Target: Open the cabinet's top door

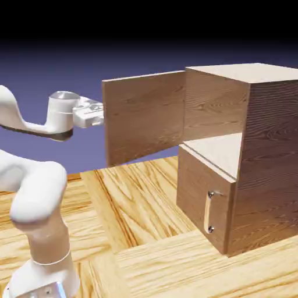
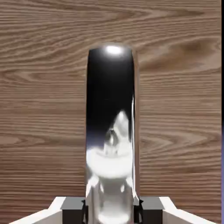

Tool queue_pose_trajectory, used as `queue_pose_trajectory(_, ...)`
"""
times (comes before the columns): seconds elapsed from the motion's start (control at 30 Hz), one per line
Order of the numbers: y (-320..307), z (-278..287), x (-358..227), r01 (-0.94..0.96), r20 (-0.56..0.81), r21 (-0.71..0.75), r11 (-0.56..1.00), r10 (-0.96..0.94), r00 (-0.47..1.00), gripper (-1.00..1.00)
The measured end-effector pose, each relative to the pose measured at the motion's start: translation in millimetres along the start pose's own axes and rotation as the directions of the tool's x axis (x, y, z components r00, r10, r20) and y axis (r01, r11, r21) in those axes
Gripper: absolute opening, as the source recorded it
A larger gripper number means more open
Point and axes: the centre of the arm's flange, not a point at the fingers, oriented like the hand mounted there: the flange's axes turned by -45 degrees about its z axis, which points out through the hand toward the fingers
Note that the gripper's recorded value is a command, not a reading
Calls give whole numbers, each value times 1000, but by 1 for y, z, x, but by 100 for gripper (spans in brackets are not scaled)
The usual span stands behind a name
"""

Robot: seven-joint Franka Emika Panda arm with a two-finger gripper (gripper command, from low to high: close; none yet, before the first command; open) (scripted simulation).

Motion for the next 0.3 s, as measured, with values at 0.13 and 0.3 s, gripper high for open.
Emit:
queue_pose_trajectory(0.13, -15, -26, 0, 0, 0, -95, 995, 0, 1000, -100)
queue_pose_trajectory(0.3, -36, -55, 0, 0, 0, -205, 979, 0, 1000, -100)
